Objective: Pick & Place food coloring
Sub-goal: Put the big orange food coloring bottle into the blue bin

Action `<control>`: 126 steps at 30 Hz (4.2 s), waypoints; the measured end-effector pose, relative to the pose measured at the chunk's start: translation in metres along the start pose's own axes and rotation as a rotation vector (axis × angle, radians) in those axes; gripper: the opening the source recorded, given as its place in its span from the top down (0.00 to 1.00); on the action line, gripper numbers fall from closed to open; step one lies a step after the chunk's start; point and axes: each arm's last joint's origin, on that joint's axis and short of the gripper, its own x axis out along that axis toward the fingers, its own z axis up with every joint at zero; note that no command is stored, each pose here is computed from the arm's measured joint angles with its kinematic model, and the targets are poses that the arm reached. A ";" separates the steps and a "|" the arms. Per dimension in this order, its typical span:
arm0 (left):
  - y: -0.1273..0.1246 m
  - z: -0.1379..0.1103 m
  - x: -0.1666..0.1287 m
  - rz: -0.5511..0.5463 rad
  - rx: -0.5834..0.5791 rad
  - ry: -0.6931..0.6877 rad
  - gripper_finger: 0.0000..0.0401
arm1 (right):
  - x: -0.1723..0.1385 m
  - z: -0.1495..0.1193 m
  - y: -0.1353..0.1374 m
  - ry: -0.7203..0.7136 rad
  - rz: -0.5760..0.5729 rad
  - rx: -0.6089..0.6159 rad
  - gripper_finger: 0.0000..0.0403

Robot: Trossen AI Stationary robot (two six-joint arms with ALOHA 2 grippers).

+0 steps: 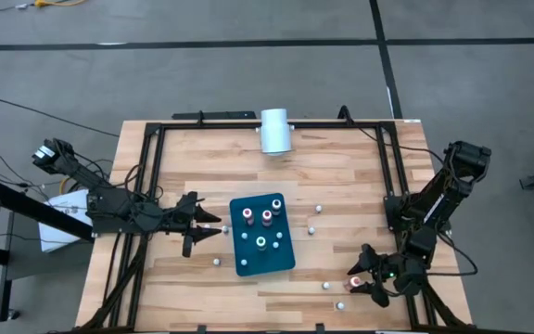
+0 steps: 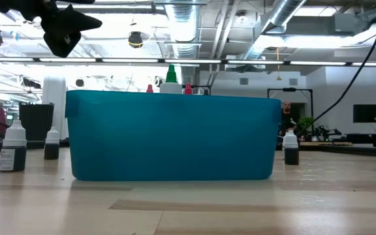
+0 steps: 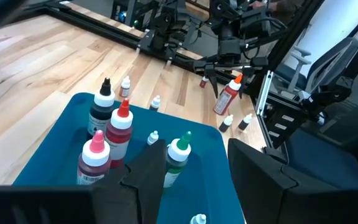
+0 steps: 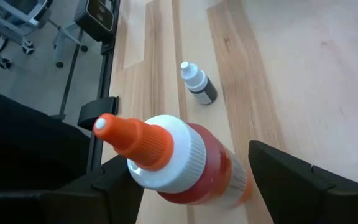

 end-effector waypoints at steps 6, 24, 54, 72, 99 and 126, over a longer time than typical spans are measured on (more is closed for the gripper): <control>0.000 -0.001 0.000 0.004 -0.001 0.007 0.59 | 0.000 0.000 0.000 -0.005 -0.003 0.000 0.39; 0.001 -0.003 0.000 0.013 0.004 0.025 0.59 | 0.000 0.008 0.002 -0.173 -0.034 0.037 0.70; 0.028 -0.019 -0.034 -0.227 0.003 -0.139 0.59 | 0.009 0.198 0.032 -0.348 0.032 -0.108 0.70; 0.043 -0.038 -0.038 -0.299 0.127 -0.165 0.59 | 0.050 0.248 0.014 -0.349 -0.048 -0.100 0.70; 0.048 -0.038 -0.048 -0.376 0.123 -0.120 0.59 | 0.099 0.219 0.017 -0.082 -0.250 -0.073 0.70; 0.048 -0.039 -0.049 -0.388 0.114 -0.102 0.59 | 0.148 0.182 0.000 -0.023 -0.362 0.013 0.68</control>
